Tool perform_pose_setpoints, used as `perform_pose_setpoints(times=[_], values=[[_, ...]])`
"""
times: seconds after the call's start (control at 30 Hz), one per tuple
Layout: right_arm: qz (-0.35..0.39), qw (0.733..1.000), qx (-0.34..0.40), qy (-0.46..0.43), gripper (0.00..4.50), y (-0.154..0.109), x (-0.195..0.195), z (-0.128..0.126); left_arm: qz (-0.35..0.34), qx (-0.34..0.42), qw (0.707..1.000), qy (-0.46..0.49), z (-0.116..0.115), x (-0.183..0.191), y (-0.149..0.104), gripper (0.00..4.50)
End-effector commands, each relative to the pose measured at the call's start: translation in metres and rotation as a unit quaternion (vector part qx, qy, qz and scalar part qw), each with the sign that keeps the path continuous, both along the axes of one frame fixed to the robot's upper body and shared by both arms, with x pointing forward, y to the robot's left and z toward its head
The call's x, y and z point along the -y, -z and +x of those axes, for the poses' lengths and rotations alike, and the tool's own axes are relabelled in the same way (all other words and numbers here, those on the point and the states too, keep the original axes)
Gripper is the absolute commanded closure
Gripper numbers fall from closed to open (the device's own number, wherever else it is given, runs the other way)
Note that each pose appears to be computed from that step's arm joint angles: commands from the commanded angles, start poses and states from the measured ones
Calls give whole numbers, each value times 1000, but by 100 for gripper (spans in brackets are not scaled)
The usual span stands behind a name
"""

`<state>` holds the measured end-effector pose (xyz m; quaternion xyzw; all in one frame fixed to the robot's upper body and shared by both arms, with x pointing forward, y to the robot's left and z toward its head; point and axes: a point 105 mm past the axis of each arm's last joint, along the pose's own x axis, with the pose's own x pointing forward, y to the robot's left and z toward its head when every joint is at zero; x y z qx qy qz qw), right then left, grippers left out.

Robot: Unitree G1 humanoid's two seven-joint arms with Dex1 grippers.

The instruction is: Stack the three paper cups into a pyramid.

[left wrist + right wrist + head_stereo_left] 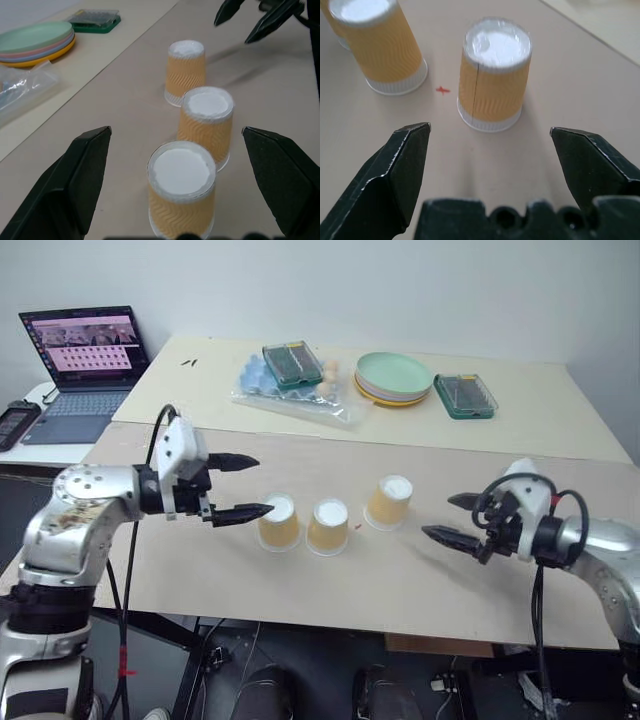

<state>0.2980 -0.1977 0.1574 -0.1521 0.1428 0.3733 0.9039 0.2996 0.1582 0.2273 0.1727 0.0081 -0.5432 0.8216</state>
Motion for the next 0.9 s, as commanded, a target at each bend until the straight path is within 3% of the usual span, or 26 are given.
perform_pose_setpoints(times=[0.03, 0.23, 0.43, 0.57, 0.73, 0.77, 0.8, 0.9], values=[[9, 1000, 22, -13, 0, 5, -19, 15, -17, 23, 1000, 8, -13, 5, -25, 3], [33, 999, 36, -15, 0, 9, -36, 41, -16, 19, 1000, 2, -20, 11, -23, 3], [53, 996, 68, -20, 0, -9, -53, 63, -18, 19, 1000, 0, -25, 15, -24, 3], [82, 992, 84, -38, 0, -26, -65, 66, -18, 17, 1000, -5, -26, 14, -24, 3], [79, 993, 76, -40, 0, -21, -65, 64, -14, 19, 1000, -9, -25, 11, -25, 3], [79, 993, 74, -39, 53, -20, -65, 64, -13, 19, 1000, -10, -25, 10, -25, 0], [79, 993, 73, -39, 66, -20, -64, 64, -13, 19, 1000, -11, -25, 10, -25, 0], [74, 994, 68, -38, 172, -16, -62, 63, -13, 20, 1000, -13, -24, 9, -26, 0]])
